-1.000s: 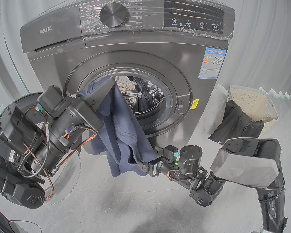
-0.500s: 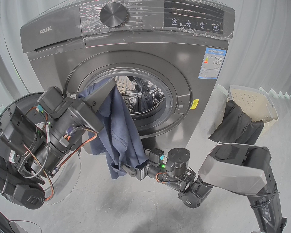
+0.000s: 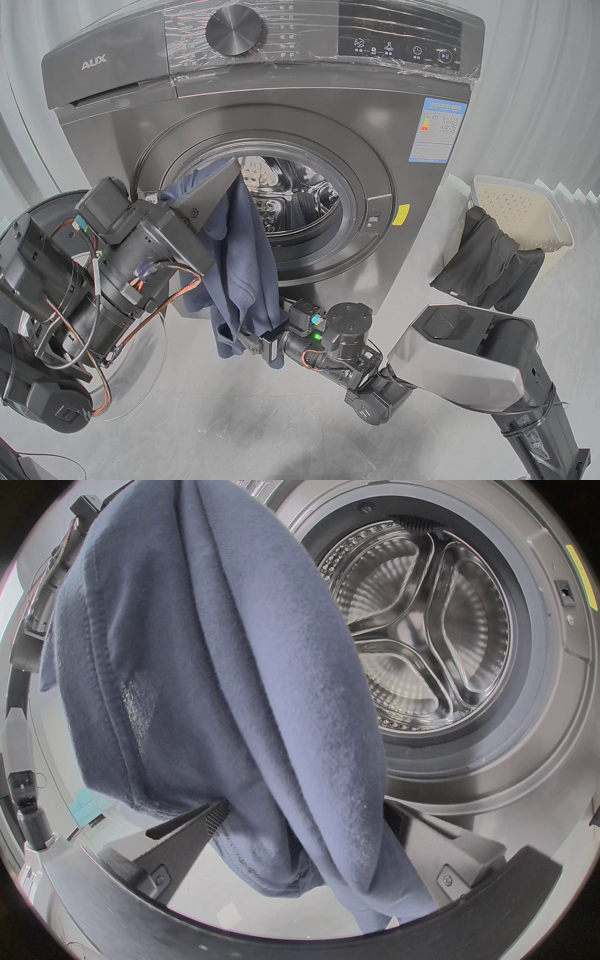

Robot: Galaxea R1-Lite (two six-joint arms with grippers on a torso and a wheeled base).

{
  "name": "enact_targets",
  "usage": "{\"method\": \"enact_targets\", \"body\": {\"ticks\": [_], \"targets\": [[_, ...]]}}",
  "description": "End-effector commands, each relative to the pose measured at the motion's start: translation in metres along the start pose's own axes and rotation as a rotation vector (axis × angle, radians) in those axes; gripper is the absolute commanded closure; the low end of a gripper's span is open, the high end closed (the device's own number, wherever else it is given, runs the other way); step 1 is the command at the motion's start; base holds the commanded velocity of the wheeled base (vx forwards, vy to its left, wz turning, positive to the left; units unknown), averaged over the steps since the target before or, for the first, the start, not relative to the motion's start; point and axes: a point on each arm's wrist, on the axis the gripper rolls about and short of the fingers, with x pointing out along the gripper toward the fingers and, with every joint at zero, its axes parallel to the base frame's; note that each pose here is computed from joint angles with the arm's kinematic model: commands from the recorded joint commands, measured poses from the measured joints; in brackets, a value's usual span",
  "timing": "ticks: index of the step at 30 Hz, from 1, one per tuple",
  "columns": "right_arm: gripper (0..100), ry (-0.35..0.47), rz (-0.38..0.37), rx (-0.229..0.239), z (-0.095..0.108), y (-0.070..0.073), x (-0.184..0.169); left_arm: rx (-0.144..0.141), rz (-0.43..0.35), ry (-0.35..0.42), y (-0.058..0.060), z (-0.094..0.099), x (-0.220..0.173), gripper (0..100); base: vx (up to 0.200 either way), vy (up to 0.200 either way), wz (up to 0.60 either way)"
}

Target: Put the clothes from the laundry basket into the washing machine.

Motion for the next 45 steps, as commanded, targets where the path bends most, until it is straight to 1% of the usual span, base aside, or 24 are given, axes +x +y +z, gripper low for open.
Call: {"method": "enact_targets", "body": {"ticks": [1, 8, 10, 13, 16, 17, 18, 19, 22, 24, 25, 26, 27, 30, 33, 35, 36, 37, 39, 41, 42, 45], "targets": [[100, -0.026, 0.002, -0.001, -0.004, -0.001, 0.009, -0.004, -0.005, -0.003, -0.002, 0.001, 0.0, 100, 0.0, 0.0, 0.0], [100, -0.057, 0.0, -0.003, 0.009, 0.0, 0.008, -0.001, 0.011, 0.004, 0.003, -0.002, 0.002, 100, 0.0, 0.0, 0.0], [100, -0.07, -0.009, 0.001, 0.021, -0.001, 0.003, -0.002, 0.015, 0.008, 0.004, -0.003, 0.002, 100, 0.0, 0.0, 0.0], [100, -0.067, -0.04, 0.008, 0.035, -0.003, -0.008, -0.002, 0.019, 0.01, 0.004, -0.004, 0.002, 100, 0.0, 0.0, 0.0], [100, -0.071, -0.079, 0.023, 0.059, -0.003, -0.027, -0.002, 0.023, 0.021, 0.006, -0.007, 0.002, 100, 0.0, 0.0, 0.0], [100, -0.071, -0.084, 0.026, 0.061, -0.004, -0.028, -0.002, 0.024, 0.023, 0.006, -0.008, 0.002, 100, 0.0, 0.0, 0.0], [100, -0.089, -0.109, 0.034, 0.076, -0.005, -0.037, -0.003, 0.029, 0.031, 0.007, -0.01, 0.003, 100, 0.0, 0.0, 0.0], [100, -0.1, -0.126, 0.035, 0.085, -0.008, -0.043, -0.002, 0.038, 0.036, 0.009, -0.012, 0.003, 100, 0.0, 0.0, 0.0], [100, -0.108, -0.165, 0.038, 0.104, -0.017, -0.063, 0.009, 0.072, 0.038, 0.017, -0.014, 0.003, 100, 0.0, 0.0, 0.0], [100, -0.1, -0.189, 0.036, 0.111, -0.022, -0.079, 0.018, 0.093, 0.039, 0.023, -0.014, 0.002, 100, 0.0, 0.0, 0.0], [100, -0.1, -0.189, 0.036, 0.111, -0.022, -0.079, 0.018, 0.093, 0.039, 0.023, -0.014, 0.002, 100, 0.0, 0.0, 0.0], [100, -0.095, -0.21, 0.033, 0.115, -0.028, -0.097, 0.023, 0.109, 0.042, 0.028, -0.014, 0.001, 100, 0.0, 0.0, 0.0], [100, -0.093, -0.222, 0.032, 0.116, -0.031, -0.106, 0.025, 0.119, 0.049, 0.031, -0.016, 0.001, 100, 0.0, 0.0, 0.0], [100, -0.083, -0.251, 0.032, 0.119, -0.037, -0.124, 0.026, 0.133, 0.072, 0.035, -0.022, -0.001, 100, 0.0, 0.0, 0.0], [100, -0.097, -0.281, 0.035, 0.126, -0.042, -0.14, 0.02, 0.148, 0.126, 0.038, -0.034, -0.007, 100, 0.0, 0.0, 0.0], [100, -0.12, -0.296, 0.048, 0.13, -0.045, -0.144, 0.017, 0.153, 0.171, 0.039, -0.045, -0.011, 100, 0.0, 0.0, 0.0], [100, -0.123, -0.297, 0.05, 0.13, -0.045, -0.145, 0.017, 0.154, 0.18, 0.039, -0.046, -0.012, 100, 0.0, 0.0, 0.0], [100, -0.142, -0.298, 0.067, 0.132, -0.044, -0.145, 0.012, 0.155, 0.219, 0.04, -0.055, -0.016, 100, 0.0, 0.0, 0.0], [100, -0.152, -0.288, 0.079, 0.135, -0.041, -0.145, 0.008, 0.164, 0.259, 0.041, -0.064, -0.021, 100, 0.0, 0.0, 0.0], [100, -0.157, -0.284, 0.086, 0.136, -0.036, -0.144, -0.002, 0.178, 0.328, 0.043, -0.078, -0.029, 100, 0.0, 0.0, 0.0], [100, -0.159, -0.279, 0.086, 0.136, -0.033, -0.143, -0.004, 0.18, 0.344, 0.044, -0.082, -0.031, 100, 0.0, 0.0, 0.0], [100, -0.187, -0.253, 0.089, 0.143, -0.02, -0.139, -0.005, 0.183, 0.405, 0.045, -0.095, -0.036, 100, 0.0, 0.0, 0.0]]}}
